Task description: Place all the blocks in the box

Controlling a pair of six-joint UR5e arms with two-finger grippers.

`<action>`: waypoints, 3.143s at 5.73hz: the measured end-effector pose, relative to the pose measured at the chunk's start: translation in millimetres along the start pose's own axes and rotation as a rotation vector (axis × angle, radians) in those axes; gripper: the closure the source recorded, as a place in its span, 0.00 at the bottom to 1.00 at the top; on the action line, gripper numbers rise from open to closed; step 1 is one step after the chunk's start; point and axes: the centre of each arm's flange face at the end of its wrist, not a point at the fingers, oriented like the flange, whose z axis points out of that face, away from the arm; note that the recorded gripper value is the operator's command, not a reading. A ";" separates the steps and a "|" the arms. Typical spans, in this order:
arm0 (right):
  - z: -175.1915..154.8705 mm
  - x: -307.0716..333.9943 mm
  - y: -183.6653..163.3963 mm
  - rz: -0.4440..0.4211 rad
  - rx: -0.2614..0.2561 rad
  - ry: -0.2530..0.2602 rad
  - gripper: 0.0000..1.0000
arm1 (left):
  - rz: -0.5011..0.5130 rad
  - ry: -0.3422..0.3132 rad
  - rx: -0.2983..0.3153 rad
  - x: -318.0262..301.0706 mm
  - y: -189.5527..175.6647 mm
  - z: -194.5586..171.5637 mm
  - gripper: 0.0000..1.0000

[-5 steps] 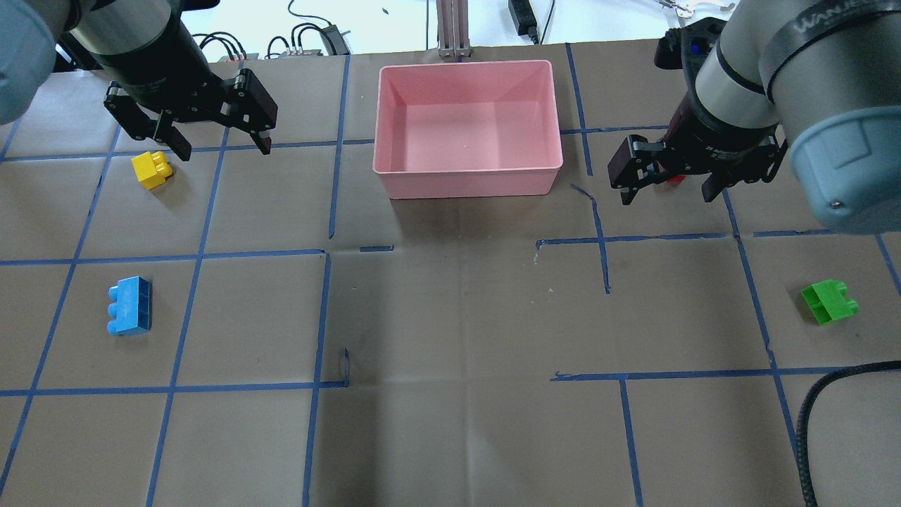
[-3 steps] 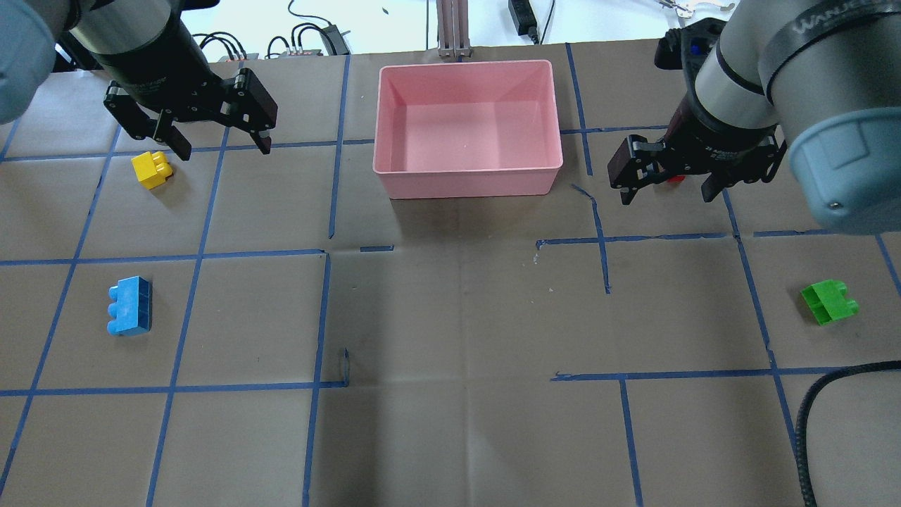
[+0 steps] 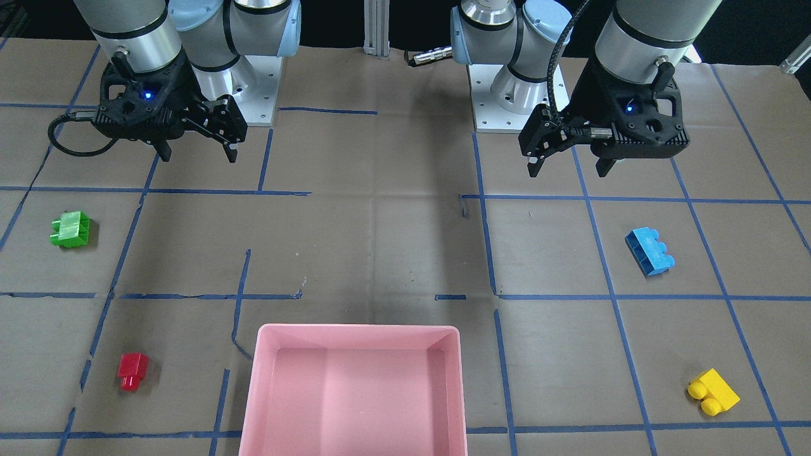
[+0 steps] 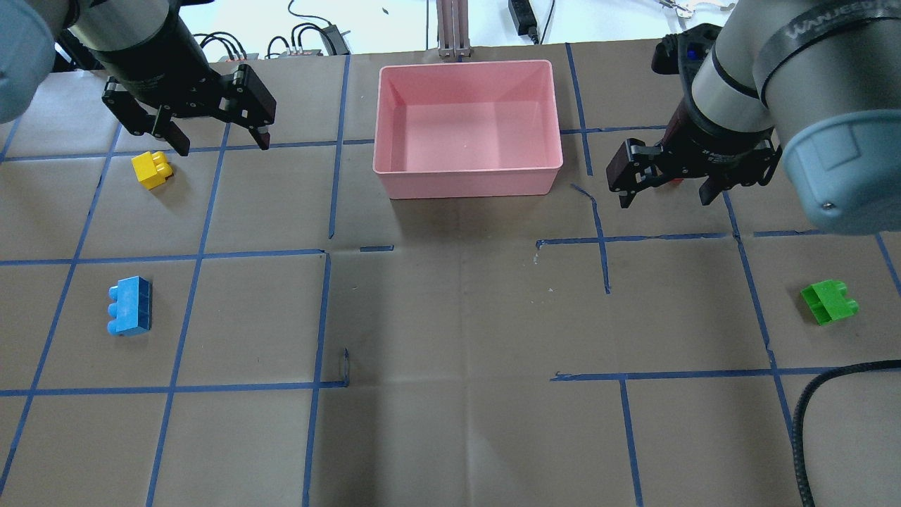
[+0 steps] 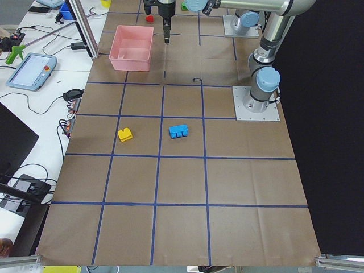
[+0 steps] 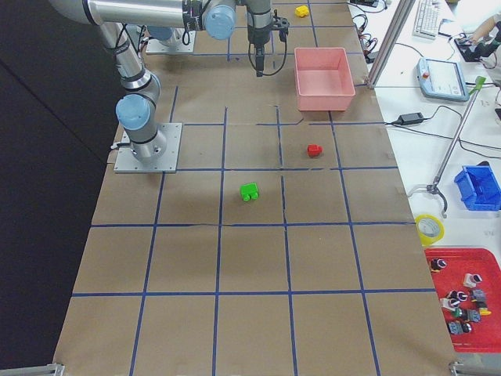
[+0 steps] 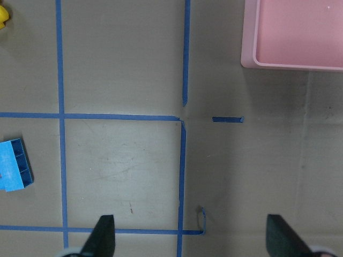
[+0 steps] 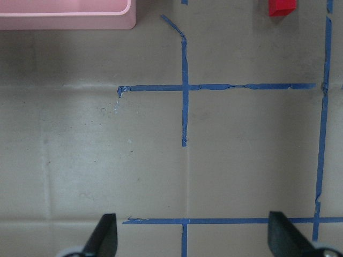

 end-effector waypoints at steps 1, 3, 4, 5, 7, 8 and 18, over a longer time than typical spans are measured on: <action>1.3 0.0 -0.1 -0.001 -0.003 0.000 0.00 | 0.001 -0.001 0.010 -0.4 -1.0 -4.2 0.00; 1.3 -0.1 0.0 -0.001 -0.002 -0.001 0.00 | -0.005 -0.007 0.022 -3.4 -1.5 -7.8 0.00; 1.3 -0.1 0.0 -0.001 -0.002 -0.001 0.00 | -0.036 -0.009 0.030 -19.3 -3.6 -8.9 0.00; 1.1 0.0 0.2 -0.001 -0.002 0.000 0.00 | -0.111 -0.011 0.035 -58.6 -8.9 -10.1 0.00; 2.1 0.0 -0.2 0.000 -0.005 0.000 0.00 | -0.297 -0.024 0.027 -180.0 -9.5 -7.3 0.00; 1.7 0.2 0.8 0.000 -0.008 0.000 0.00 | -0.319 -0.024 0.007 -240.2 -3.0 2.3 0.00; -14.7 224.2 19.0 -0.071 0.094 0.074 0.01 | -0.313 0.011 -0.071 -315.9 74.3 255.4 0.01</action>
